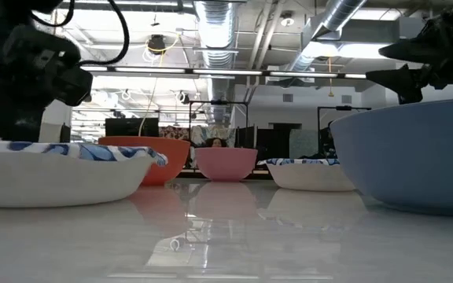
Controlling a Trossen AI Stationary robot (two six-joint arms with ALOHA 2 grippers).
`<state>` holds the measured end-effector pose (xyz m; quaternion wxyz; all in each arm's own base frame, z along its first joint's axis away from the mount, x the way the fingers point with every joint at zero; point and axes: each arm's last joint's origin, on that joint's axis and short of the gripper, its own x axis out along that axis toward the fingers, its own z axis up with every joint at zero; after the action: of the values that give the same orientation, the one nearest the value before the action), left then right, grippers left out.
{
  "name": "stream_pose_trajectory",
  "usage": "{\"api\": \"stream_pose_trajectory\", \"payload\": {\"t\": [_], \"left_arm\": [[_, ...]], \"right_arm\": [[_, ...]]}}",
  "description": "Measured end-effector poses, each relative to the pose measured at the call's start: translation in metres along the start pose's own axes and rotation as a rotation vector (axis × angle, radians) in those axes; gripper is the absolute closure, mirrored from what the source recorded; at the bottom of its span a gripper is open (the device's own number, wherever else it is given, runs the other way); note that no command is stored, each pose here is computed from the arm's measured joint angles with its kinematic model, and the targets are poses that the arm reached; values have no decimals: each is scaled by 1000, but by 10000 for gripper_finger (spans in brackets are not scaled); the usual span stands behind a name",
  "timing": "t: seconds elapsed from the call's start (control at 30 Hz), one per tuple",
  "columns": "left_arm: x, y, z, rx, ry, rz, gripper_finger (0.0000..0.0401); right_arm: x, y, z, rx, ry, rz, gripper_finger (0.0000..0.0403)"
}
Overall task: Nest bowls inside each other
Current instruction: Stack the middle white patterned bowl on top of the top white patterned bowl
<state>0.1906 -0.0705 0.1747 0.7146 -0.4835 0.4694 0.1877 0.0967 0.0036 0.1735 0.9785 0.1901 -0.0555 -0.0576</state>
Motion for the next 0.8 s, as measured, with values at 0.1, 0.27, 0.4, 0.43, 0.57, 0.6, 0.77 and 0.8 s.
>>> {"api": "stream_pose_trajectory", "payload": {"t": [0.1, 0.27, 0.4, 0.43, 0.57, 0.6, 0.77, 0.8], "left_arm": [[-5, -5, 1, -53, -18, -72, 401], [-21, -11, 4, -148, -97, -189, 401], [-37, -14, 8, -212, -207, -286, 401], [-40, -15, 9, -221, -239, -313, 401], [-56, -21, 14, -279, -378, -369, 401], [-60, -25, 15, -285, -413, -383, 401], [-81, -46, 26, -276, -565, -421, 401], [-84, -51, 29, -268, -582, -422, 401]], "right_arm": [[0, 0, -1, 67, 6, -5, 148], [0, -1, -2, 72, 19, -10, 148], [0, -1, -2, 71, 20, -9, 148], [0, -1, -2, 71, 20, -11, 148], [0, -1, -2, 76, 17, -17, 148], [0, -1, -2, 86, 14, -22, 148], [0, -3, 0, 164, -28, -82, 148], [0, -3, 2, 191, -53, -91, 148]]}}
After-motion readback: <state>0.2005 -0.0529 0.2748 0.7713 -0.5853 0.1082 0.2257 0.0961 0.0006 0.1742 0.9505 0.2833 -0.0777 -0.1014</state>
